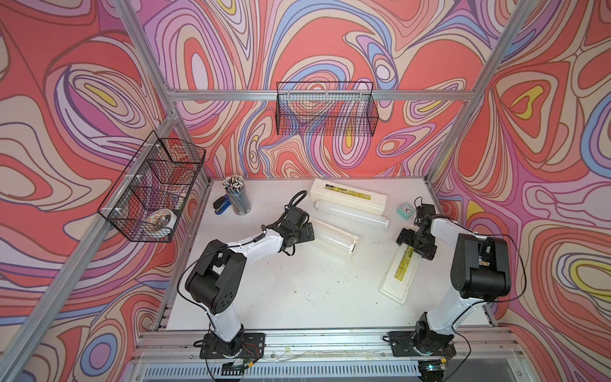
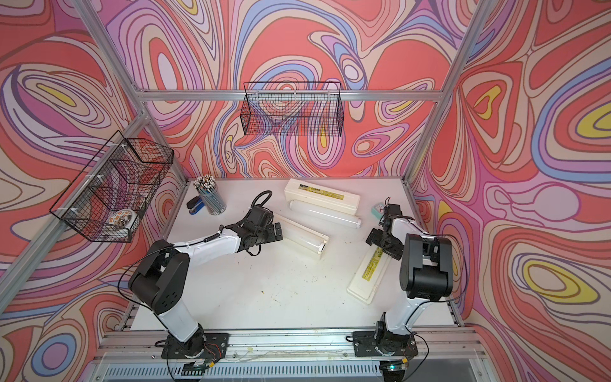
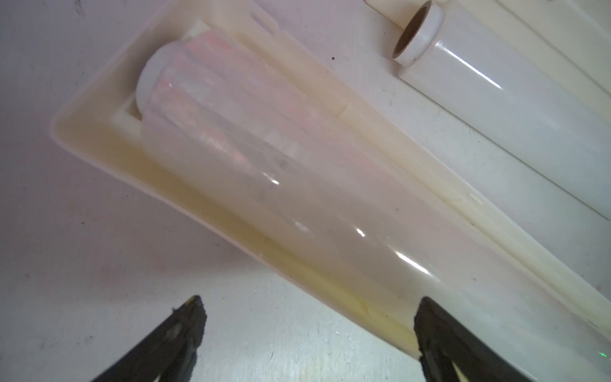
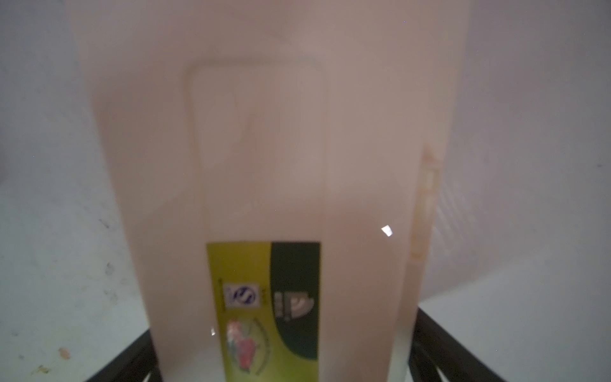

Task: Put plastic wrap rolls into dispensers
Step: Pick up the lid from the center of the board.

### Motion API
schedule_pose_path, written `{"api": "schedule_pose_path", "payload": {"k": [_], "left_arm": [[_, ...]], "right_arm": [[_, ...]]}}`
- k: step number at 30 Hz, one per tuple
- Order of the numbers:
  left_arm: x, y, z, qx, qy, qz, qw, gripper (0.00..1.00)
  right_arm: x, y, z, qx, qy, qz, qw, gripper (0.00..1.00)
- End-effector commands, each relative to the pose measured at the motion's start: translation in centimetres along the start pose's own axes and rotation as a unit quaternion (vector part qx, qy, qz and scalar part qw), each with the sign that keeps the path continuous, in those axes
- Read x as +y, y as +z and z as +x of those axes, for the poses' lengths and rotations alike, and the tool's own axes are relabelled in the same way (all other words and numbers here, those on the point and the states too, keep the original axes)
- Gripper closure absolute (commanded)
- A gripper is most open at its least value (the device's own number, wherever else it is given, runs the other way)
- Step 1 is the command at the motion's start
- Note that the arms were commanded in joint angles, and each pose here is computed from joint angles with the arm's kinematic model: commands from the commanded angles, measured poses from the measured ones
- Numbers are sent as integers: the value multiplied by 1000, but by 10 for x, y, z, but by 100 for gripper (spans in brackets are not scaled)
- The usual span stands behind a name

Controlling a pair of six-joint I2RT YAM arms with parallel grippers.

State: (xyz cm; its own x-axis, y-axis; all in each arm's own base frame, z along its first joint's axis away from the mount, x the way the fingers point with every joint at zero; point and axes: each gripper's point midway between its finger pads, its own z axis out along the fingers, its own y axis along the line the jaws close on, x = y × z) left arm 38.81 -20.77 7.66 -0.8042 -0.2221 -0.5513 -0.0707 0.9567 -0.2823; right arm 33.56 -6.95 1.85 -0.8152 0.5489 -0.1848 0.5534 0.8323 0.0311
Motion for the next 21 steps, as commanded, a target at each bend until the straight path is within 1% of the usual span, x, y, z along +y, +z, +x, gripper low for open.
{"api": "schedule_pose_path", "payload": {"k": [1, 4, 5, 8, 11, 15, 16, 17, 21], "left_arm": [[-7, -12, -13, -17, 4, 12, 1000, 0], [-6, -14, -15, -16, -4, 6, 1000, 0], [-3, -14, -15, -15, -11, 3, 1000, 0], [3, -13, -15, -5, -50, -2, 999, 0], [3, -14, -19, -9, -72, 3, 997, 0], [5, -21, -25, -20, -78, -2, 997, 0], [8, -23, -26, -23, -80, -7, 997, 1], [12, -25, -26, -21, -81, -11, 996, 2], [38, -34, -18, -7, -102, -38, 994, 12]], "right_arm": [[-6, 13, 4, 12, -6, 17, 1000, 2], [-3, 18, 3, 13, -13, 12, 1000, 2], [-1, 19, 2, 12, -15, 8, 1000, 4], [9, 12, -3, 3, -31, -19, 999, 19], [25, -18, -12, -36, -49, -70, 996, 34], [43, -54, -18, -66, -65, -129, 987, 48], [50, -63, -18, -69, -72, -145, 984, 51], [56, -71, -21, -74, -80, -154, 982, 51], [102, -105, -31, -104, -149, -205, 962, 53]]}}
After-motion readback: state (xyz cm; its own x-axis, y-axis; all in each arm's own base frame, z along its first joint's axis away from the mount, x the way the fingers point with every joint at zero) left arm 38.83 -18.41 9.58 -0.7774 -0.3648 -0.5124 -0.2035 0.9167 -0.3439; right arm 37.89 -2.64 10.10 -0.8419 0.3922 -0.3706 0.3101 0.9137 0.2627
